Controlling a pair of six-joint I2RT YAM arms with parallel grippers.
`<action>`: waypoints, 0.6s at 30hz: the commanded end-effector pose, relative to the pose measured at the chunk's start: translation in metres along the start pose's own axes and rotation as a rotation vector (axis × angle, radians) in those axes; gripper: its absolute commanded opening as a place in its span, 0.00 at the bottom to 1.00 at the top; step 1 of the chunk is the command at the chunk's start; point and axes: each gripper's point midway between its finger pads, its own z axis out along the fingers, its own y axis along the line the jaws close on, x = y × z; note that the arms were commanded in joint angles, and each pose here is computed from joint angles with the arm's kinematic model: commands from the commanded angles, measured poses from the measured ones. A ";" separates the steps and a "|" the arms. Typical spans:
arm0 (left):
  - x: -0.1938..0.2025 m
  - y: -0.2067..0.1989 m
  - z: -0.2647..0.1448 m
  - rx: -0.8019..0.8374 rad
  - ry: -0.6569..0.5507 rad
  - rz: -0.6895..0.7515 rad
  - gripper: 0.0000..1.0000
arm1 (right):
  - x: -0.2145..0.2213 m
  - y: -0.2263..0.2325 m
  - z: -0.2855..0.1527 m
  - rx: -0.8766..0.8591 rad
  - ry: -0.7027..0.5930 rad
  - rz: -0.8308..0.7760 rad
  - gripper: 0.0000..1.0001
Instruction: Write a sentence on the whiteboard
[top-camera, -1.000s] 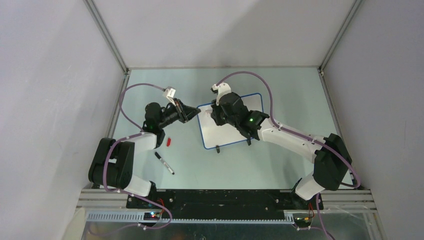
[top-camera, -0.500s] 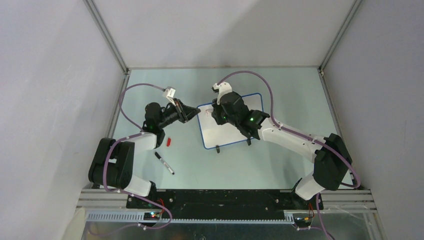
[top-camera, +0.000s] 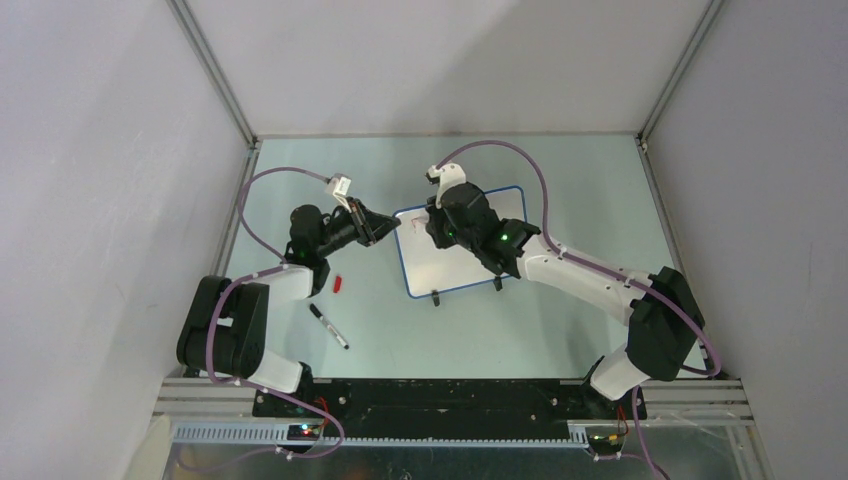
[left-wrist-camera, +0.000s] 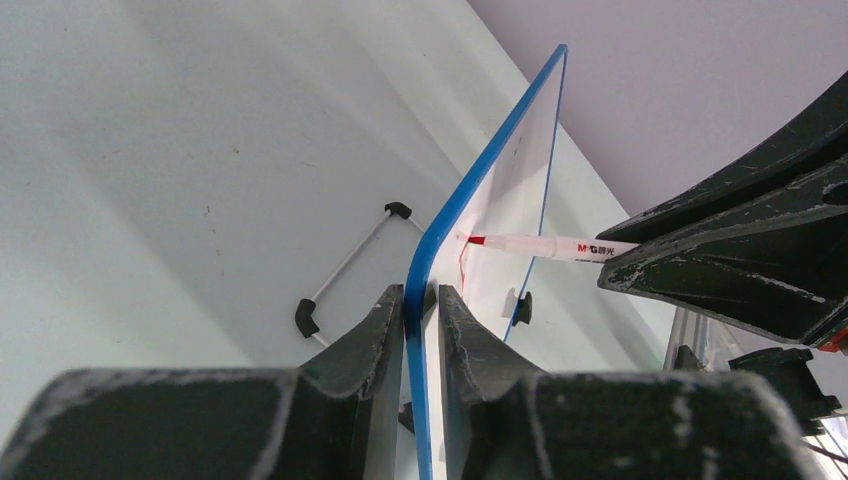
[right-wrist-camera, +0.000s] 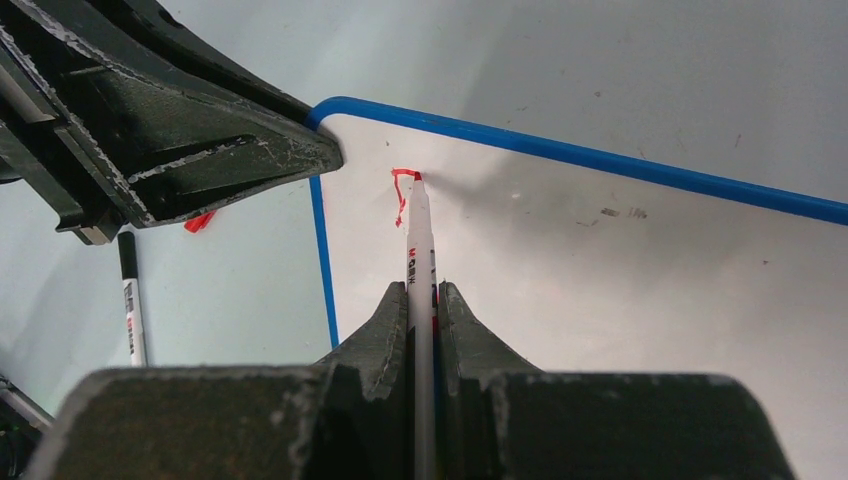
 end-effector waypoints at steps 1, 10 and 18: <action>-0.011 -0.011 -0.003 0.032 -0.026 0.055 0.22 | -0.028 -0.014 -0.010 0.058 -0.071 0.024 0.00; -0.011 -0.011 -0.003 0.032 -0.027 0.058 0.22 | -0.023 -0.017 -0.012 0.059 -0.063 0.027 0.00; -0.012 -0.012 -0.004 0.031 -0.028 0.064 0.21 | -0.011 -0.019 -0.012 0.061 -0.037 0.030 0.00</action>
